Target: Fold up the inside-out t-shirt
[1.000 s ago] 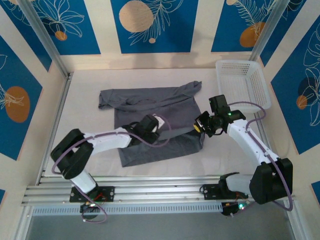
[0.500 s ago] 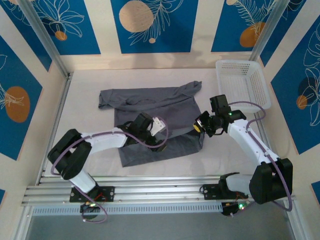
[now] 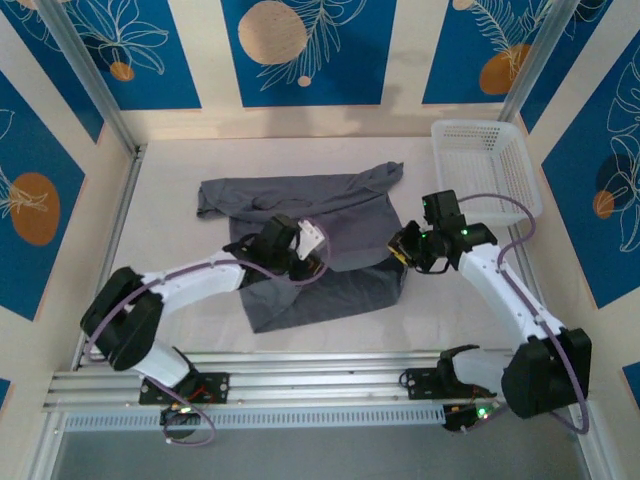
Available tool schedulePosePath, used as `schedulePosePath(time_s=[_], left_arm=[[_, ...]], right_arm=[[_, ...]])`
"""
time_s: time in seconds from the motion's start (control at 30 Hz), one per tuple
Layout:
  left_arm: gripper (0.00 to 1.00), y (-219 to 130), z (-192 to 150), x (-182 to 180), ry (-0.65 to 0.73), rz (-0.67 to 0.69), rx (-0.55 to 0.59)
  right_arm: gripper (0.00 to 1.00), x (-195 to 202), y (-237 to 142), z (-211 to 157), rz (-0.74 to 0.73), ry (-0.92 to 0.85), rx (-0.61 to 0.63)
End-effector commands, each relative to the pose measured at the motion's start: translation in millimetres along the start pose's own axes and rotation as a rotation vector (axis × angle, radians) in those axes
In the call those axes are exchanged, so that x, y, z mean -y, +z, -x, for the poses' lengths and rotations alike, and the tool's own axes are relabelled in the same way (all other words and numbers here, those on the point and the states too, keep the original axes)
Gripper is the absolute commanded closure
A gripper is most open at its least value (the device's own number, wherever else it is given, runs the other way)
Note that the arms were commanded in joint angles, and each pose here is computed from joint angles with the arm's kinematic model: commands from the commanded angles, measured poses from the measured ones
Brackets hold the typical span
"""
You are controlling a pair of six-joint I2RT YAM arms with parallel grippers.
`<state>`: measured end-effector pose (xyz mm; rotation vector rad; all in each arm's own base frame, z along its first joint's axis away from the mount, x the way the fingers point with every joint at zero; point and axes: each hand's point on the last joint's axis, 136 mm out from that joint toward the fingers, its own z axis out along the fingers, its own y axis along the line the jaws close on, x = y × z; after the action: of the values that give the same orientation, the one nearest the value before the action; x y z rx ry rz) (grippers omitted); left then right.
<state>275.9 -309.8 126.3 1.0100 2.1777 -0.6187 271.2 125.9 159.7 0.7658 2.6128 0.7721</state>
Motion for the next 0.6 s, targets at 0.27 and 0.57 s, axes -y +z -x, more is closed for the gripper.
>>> schedulePosePath(time_s=[0.27,0.57], left_arm=[[1.00,-29.5,49.5,1.3,-0.215,-0.094,0.024],[1.00,-66.3,92.9,15.4,-0.182,-0.178,0.099]], right_arm=[[0.75,-74.7,22.0,-106.3,0.418,-0.929,0.451],[1.00,-104.6,113.7,-103.1,0.240,-1.084,0.591]])
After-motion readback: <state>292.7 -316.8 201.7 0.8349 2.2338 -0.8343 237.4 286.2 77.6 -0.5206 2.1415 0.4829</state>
